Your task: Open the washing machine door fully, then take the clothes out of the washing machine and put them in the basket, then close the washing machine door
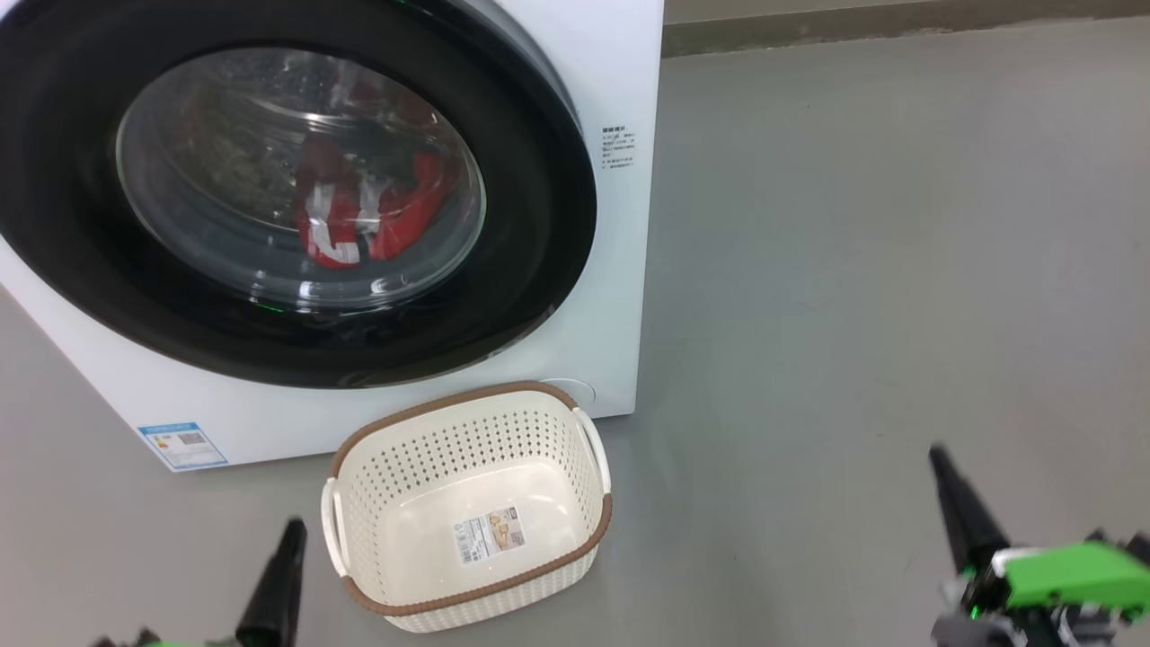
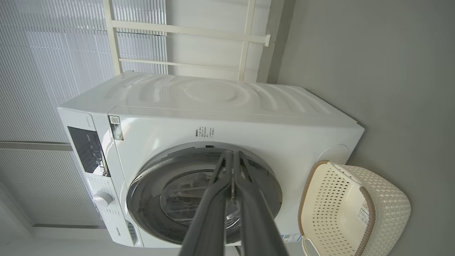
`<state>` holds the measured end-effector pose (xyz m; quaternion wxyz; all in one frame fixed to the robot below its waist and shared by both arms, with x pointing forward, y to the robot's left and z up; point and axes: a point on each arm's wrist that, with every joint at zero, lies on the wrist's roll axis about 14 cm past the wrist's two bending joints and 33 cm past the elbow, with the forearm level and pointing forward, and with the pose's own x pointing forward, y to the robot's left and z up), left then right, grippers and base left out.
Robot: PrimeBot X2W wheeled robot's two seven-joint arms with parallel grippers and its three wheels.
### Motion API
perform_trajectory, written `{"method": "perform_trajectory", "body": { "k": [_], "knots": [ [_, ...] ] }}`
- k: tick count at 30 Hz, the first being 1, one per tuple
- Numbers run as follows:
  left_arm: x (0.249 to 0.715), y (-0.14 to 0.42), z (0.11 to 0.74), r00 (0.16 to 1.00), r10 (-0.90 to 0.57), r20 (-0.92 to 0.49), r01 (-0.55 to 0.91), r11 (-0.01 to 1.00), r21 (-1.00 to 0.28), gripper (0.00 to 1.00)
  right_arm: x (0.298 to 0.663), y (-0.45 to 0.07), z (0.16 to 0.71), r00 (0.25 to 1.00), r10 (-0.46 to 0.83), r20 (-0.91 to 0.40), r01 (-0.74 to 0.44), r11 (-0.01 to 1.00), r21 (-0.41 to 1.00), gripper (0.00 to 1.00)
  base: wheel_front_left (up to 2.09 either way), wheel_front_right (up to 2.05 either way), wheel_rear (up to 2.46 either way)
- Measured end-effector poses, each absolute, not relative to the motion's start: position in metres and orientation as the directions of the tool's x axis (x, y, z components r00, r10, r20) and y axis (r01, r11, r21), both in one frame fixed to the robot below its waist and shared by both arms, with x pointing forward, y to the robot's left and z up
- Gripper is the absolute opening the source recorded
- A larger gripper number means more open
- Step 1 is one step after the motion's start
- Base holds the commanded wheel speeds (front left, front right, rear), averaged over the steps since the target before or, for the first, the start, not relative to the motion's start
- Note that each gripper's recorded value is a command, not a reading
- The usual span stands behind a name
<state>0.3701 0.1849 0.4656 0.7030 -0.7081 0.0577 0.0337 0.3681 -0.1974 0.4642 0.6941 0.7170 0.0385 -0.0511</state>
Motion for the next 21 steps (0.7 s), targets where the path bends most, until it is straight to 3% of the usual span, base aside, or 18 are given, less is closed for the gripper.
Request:
{"method": "perform_trajectory", "body": {
  "k": [5, 21],
  "knots": [
    [0.357, 0.181, 0.443, 0.979, -0.038, -0.198, -0.199, -0.016, -0.980, 1.00, 0.352, -0.194, 0.437, 0.978, -0.014, -0.209, 0.208, -0.049, 0.977, 1.00, 0.00, 0.00, 0.00],
    [0.360, 0.182, 0.448, 0.983, -0.023, -0.184, -0.183, 0.055, -0.982, 1.00, 0.354, -0.190, 0.444, 0.981, -0.025, -0.192, 0.193, 0.030, 0.981, 1.00, 0.00, 0.00, 0.00]
  ]
}}
